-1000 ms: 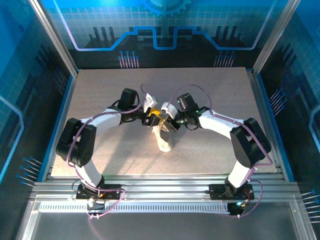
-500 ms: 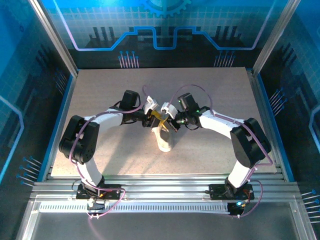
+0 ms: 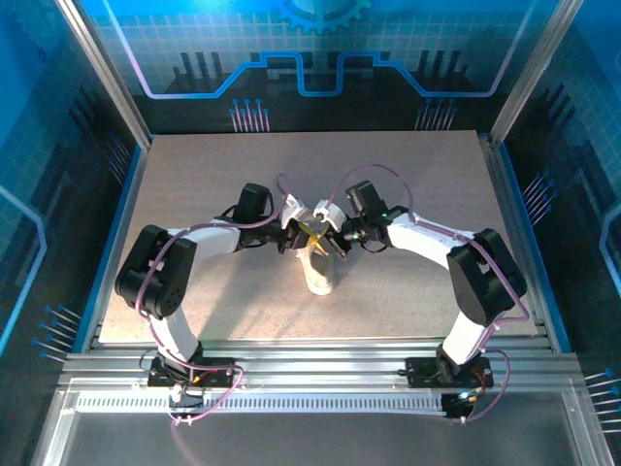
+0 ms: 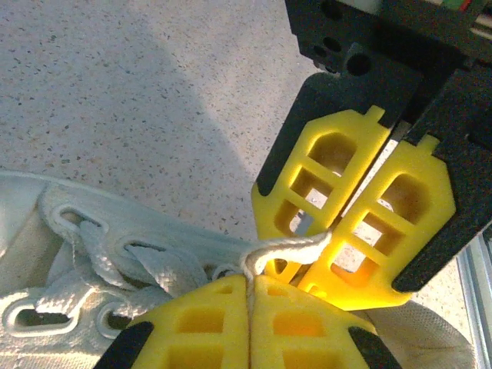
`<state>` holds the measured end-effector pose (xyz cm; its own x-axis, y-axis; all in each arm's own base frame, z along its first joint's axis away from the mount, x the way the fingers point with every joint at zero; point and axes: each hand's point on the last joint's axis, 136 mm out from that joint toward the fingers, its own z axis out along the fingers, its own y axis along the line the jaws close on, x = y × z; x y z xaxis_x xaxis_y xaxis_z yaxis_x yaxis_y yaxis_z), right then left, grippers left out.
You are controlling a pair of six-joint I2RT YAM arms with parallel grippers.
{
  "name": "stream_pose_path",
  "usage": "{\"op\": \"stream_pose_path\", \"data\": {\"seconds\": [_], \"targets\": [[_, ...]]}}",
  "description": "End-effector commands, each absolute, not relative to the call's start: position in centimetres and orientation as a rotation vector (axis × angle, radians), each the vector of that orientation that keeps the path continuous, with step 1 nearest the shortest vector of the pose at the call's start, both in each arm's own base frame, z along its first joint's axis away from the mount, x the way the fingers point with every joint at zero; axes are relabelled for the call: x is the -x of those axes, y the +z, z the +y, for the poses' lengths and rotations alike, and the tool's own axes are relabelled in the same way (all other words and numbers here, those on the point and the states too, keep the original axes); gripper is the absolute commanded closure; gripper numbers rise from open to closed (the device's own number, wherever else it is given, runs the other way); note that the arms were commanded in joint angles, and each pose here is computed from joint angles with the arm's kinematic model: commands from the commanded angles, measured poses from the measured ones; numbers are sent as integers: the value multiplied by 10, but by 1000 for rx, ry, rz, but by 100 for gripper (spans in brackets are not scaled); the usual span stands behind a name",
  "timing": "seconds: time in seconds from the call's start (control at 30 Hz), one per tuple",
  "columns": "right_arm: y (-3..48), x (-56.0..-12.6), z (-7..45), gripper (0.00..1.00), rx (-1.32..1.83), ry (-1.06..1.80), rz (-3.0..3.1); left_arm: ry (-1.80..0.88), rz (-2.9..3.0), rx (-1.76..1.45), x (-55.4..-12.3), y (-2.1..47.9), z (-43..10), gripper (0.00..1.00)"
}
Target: Tie the shoes
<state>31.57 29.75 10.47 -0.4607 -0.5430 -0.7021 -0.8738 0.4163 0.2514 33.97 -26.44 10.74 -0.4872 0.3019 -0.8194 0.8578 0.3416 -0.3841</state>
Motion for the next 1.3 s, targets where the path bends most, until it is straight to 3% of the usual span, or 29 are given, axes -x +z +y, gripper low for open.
{"op": "stream_pose_path", "data": {"seconds": [0.0, 0.27, 0.57, 0.83, 1.27], "targets": [[113, -321, 300, 93, 1176, 862, 2142, -1086, 1959, -1002, -337, 107, -263, 100], [113, -323, 294, 91, 1148, 866, 2158, -1076, 1945, -994, -331, 112, -260, 100], [140, -320, 291, 66, 1046, 1062, 2086, -963, 1950, -952, -336, 110, -256, 100], [157, -343, 269, 57, 801, 1185, 2073, -887, 1907, -950, -340, 112, -263, 100], [129, -339, 281, 43, 907, 1284, 2105, -990, 1920, -914, -341, 126, -267, 100]]}}
